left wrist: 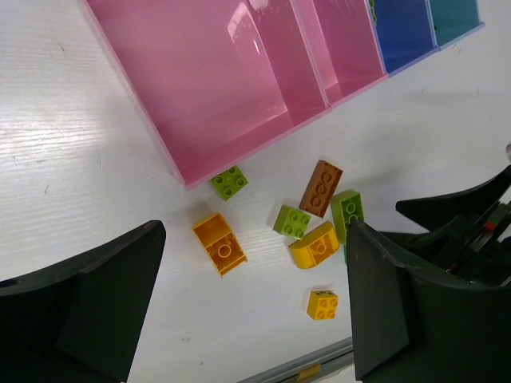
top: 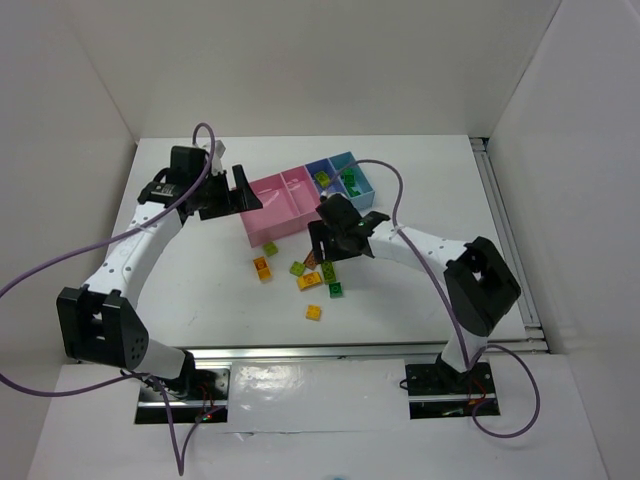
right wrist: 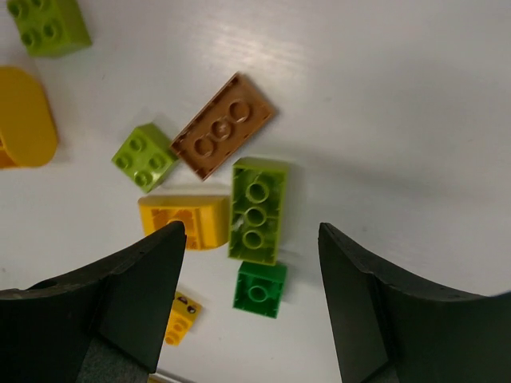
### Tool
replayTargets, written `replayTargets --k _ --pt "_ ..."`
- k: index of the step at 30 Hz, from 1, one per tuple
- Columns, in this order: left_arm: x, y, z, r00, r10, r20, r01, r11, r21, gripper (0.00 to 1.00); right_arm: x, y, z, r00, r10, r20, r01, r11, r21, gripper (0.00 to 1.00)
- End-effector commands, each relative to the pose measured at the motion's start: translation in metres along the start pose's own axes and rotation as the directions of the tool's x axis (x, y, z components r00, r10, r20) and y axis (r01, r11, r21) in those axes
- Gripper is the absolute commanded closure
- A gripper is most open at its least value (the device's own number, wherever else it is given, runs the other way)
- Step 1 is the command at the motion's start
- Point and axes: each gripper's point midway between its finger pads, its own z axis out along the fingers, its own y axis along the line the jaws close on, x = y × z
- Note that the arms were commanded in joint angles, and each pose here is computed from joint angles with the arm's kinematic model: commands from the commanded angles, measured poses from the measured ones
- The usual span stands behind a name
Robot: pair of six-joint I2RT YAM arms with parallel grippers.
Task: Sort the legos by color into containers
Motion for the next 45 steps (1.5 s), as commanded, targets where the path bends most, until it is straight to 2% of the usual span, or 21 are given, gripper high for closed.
replayTargets --k 1,6,14,17,18,20,24,32,37,40,42,45 --pt "-0.006 -0.001 -0.010 0.999 0.021 0.043 -0.022 1.000 0.006 0.06 0.008 0.021 0.004 1.000 -0.014 -0.006 0.014 0.999 -0.052 0.25" --pt "-0.003 0.000 -0.008 0.999 0.019 0.035 -0.019 1.000 0.003 0.06 0.026 0.014 0.026 0.997 -0.025 -0.070 0.023 1.000 -0.018 0.29" --pt "-0.003 0.001 -0.008 0.999 0.029 0.035 -0.029 1.000 0.003 0.06 0.030 0.008 0.031 0.996 -0.009 -0.086 0.011 1.000 0.021 0.32" --pt "-0.003 0.005 -0.005 0.999 0.026 0.032 -0.026 1.000 -0.014 0.06 0.038 0.003 0.033 0.994 -0.012 -0.106 0.016 0.999 0.042 0.38" --pt "-0.003 0.005 -0.005 0.999 0.026 0.032 -0.026 1.000 -0.015 0.06 0.038 0.003 0.033 0.994 -0.012 -0.106 0.016 0.999 0.042 0.47" --pt "-0.003 0.006 -0.005 0.999 0.026 0.035 -0.026 0.999 -0.025 0.06 0.045 0.000 0.037 0.992 -0.014 -0.123 0.020 0.998 0.051 0.52" --pt "-0.003 0.006 -0.005 0.999 0.026 0.035 -0.026 0.999 -0.025 0.06 0.047 0.003 0.036 0.992 0.020 -0.123 -0.016 0.999 0.033 0.53" --pt "-0.001 0.006 -0.002 0.999 0.024 0.024 -0.024 1.000 -0.019 0.06 0.046 -0.005 0.038 0.993 -0.007 -0.119 0.016 0.997 0.074 0.53" --pt "-0.002 0.008 -0.002 0.999 0.033 0.027 -0.033 0.999 -0.028 0.08 0.022 -0.003 0.017 0.999 -0.004 -0.052 0.008 0.997 0.083 0.60" --pt "0.001 0.012 -0.001 0.999 0.041 0.021 -0.040 0.998 -0.041 0.08 -0.009 -0.006 -0.001 0.999 -0.025 0.020 0.022 0.991 0.131 0.60" --pt "0.000 0.015 0.001 0.998 0.056 0.032 -0.053 0.995 -0.085 0.12 -0.032 -0.003 -0.010 0.996 -0.046 0.074 0.035 0.989 0.146 0.60" --pt "0.009 0.027 0.009 0.994 0.106 -0.010 -0.105 0.965 -0.239 0.14 -0.061 -0.007 -0.012 0.992 -0.020 0.127 -0.001 0.986 0.168 0.60"
